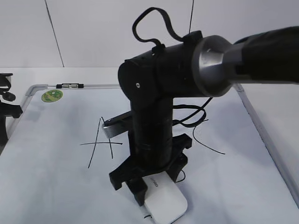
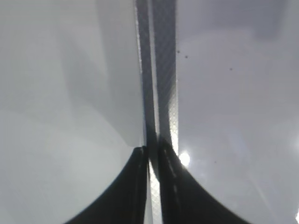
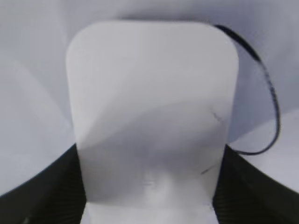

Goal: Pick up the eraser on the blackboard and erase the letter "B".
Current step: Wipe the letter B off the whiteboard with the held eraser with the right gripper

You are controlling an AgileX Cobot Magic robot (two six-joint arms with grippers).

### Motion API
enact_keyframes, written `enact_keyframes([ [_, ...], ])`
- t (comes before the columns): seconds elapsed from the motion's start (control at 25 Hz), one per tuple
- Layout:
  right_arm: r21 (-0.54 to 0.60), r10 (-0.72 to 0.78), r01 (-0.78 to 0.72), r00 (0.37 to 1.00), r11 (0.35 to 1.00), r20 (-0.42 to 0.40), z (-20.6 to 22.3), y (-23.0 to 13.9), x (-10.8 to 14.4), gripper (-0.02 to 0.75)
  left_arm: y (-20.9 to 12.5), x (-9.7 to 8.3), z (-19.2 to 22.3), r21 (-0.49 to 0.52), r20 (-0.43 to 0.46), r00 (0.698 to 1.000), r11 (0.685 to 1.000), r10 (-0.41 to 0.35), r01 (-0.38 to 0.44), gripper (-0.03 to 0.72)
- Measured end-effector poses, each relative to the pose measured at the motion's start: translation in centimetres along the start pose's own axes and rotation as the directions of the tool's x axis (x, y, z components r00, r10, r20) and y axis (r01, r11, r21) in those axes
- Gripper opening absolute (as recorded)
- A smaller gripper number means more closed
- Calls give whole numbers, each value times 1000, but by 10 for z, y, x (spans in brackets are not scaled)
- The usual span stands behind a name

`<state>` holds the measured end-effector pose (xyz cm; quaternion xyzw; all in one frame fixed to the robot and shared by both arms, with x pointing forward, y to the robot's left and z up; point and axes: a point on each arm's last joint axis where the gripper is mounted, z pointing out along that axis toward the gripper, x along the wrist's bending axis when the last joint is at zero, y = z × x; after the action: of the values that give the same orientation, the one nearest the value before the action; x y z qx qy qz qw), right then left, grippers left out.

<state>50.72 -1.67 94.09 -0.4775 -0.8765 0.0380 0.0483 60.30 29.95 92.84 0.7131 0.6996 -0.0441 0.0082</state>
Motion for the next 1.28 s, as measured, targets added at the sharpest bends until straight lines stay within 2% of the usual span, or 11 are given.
enact_keyframes([
  [0.32, -42, -65, 63, 997, 997, -47, 0, 1, 25, 559, -1, 0, 0, 6, -1, 1000, 1000, 1, -1, 49],
  [0.56, -44, -73, 71, 996, 996, -52, 0, 1, 28, 559, -1, 0, 0, 7, -2, 1000, 1000, 2, -2, 49],
  [1.04, -47, -16, 14, 999, 999, -39, 0, 4, 18, 559, -1, 0, 0, 7, -2, 1000, 1000, 2, -2, 41],
  [1.28, -53, 43, -45, 999, 998, -33, -2, 9, -2, 559, -1, 0, 0, 7, 1, 1000, 1000, -12, 12, 14],
])
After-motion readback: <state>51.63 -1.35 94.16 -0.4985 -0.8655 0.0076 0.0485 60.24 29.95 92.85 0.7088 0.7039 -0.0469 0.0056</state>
